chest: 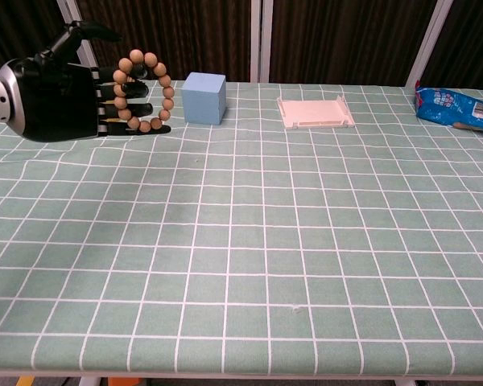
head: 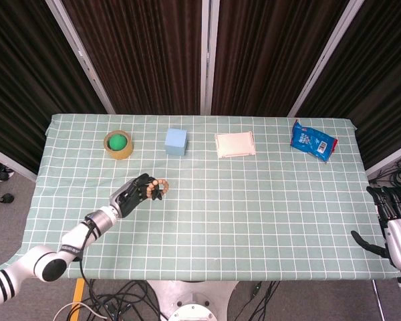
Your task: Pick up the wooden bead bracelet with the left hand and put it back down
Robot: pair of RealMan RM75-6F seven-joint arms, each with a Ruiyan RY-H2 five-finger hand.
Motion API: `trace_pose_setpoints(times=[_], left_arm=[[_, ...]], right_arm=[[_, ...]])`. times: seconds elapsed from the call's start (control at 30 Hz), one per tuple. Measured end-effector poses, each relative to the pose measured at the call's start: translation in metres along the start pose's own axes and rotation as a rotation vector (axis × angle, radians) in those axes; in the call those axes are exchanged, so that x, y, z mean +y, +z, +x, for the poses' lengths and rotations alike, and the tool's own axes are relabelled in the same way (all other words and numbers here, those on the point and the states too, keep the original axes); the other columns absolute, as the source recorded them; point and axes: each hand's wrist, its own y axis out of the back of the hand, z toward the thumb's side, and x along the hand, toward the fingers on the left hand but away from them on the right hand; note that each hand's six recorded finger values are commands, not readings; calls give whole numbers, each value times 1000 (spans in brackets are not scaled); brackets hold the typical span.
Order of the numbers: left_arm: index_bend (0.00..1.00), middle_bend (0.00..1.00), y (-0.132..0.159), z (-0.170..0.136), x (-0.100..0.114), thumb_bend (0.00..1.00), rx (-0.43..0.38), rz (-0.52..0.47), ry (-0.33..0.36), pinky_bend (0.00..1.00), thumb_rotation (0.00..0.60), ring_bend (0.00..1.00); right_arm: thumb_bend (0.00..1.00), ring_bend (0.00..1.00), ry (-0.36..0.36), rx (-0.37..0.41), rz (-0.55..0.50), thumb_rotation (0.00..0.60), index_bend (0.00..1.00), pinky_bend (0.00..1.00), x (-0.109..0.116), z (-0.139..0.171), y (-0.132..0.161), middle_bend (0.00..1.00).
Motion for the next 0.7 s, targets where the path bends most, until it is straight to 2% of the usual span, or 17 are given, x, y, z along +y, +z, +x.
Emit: trace_pose_setpoints(times=[0.13,0.37,0.53,0.7], left_arm=[[643,741,2,-4,-6,388,16,-88,-20,182,170,568],[797,860,0,-9,-11,370,22,-85,-63,177,131,725],[820,884,-3,-9,-10,363,39,-98,-83,180,128,756],[803,898,-9,-8,-4,319,117,-62,-76,199,105,781]], right_arm=[[108,0,-1,0,-2,600,58,0,0,0,0,140],[108,0,-3,-1,-4,600,58,0,0,1,-1,140],[108,0,-4,-2,-6,600,58,0,1,1,-2,140],[108,0,-4,-1,-7,600,58,0,0,0,-3,140]])
